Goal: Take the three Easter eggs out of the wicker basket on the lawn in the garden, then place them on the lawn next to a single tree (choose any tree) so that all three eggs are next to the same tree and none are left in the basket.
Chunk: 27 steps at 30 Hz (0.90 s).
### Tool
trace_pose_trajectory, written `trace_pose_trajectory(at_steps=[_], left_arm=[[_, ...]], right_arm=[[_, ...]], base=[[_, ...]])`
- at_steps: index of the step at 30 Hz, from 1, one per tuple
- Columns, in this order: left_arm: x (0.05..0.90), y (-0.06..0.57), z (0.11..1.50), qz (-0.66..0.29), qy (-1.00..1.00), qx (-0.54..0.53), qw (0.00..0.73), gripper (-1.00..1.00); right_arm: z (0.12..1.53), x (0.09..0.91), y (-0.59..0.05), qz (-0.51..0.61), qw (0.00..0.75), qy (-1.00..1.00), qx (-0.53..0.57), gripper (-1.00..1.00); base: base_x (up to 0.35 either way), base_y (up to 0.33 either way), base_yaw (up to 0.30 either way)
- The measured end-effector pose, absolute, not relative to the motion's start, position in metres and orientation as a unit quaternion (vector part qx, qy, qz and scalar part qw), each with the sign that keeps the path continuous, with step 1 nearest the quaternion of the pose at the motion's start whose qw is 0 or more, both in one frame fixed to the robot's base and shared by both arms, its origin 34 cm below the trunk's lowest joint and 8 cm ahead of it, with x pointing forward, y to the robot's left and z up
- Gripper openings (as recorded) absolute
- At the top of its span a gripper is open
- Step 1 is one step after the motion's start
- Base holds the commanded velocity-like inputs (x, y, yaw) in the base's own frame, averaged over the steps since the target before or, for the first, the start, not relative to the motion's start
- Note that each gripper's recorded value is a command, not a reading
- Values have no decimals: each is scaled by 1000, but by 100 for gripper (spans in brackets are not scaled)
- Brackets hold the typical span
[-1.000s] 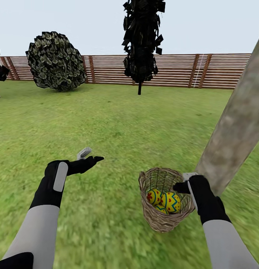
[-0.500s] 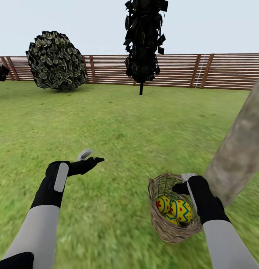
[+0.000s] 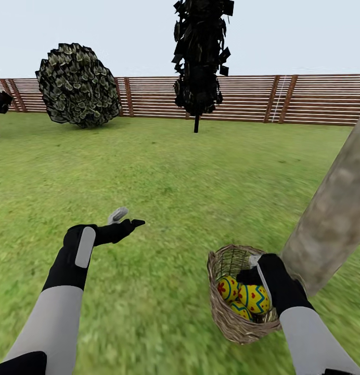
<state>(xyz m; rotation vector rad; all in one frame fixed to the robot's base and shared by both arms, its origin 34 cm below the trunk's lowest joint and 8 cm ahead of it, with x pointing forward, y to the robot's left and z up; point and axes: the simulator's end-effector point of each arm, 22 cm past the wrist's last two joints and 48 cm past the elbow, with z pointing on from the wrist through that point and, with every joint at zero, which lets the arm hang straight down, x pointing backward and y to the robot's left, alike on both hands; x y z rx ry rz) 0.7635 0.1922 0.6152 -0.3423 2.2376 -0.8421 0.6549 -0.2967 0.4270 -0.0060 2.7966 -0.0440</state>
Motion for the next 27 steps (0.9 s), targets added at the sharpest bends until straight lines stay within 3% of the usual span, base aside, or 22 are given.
trace_pose_trajectory(at_steps=[13, 27], left_arm=[[763, 192, 616, -326, 866, -132, 356, 100], [763, 195, 614, -324, 867, -134, 354, 100]], right_arm=[[431, 658, -297, -17, 177, 984, -4, 100], [429, 656, -299, -23, 174, 984, -5, 100]], base=[[238, 0, 0], [14, 0, 0]])
